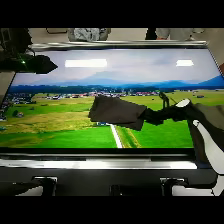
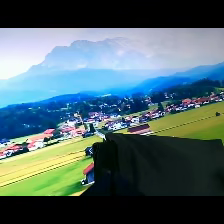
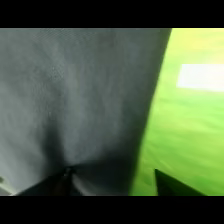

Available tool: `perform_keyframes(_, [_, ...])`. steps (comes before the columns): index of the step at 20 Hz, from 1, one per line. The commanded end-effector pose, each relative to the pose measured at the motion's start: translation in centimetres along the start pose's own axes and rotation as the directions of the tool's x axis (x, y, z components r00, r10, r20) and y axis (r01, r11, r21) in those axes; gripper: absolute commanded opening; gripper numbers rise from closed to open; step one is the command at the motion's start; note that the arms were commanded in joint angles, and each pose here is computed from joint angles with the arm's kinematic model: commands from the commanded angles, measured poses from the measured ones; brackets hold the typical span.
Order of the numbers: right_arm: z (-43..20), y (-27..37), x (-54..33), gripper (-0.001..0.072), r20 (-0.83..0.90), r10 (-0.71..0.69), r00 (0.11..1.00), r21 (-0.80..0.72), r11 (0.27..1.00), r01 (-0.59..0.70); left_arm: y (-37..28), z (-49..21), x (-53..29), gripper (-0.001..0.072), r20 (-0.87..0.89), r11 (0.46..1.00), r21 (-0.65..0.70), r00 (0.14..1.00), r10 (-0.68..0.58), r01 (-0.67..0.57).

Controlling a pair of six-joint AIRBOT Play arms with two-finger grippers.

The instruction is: Fold the shirts.

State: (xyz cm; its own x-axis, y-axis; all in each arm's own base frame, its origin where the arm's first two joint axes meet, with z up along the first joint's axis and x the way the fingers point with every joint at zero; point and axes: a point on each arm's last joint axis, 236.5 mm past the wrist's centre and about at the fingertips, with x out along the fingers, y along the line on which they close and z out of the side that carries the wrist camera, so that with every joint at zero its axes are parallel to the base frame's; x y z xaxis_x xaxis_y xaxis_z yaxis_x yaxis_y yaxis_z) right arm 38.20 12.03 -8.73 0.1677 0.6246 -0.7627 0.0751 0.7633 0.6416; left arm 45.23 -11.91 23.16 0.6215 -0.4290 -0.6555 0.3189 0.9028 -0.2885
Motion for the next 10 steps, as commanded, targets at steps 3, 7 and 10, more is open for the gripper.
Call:
perform_keyframes(3, [3.2,1.9,0.4,0.0040,0.134,0.048,0.990,-0.128,0.991,-0.030,0.0,-0.3,0.0,0.0038,-0.012,1.000,0.001,1.000,-0.001,0.001])
perform_keyframes(7, [8.5,5.1,-10.8,0.0039,0.260,0.103,0.960,-0.318,0.948,-0.015,0.0,-0.3,0.0,0.0038,-0.012,1.000,0.004,1.000,0.000,0.000])
perform_keyframes(10, [11.1,1.7,-22.6,0.0040,0.396,-0.097,0.913,-0.269,0.938,0.217,0.0,-0.2,0.0,0.0038,-0.010,1.000,0.004,1.000,0.000,0.000])
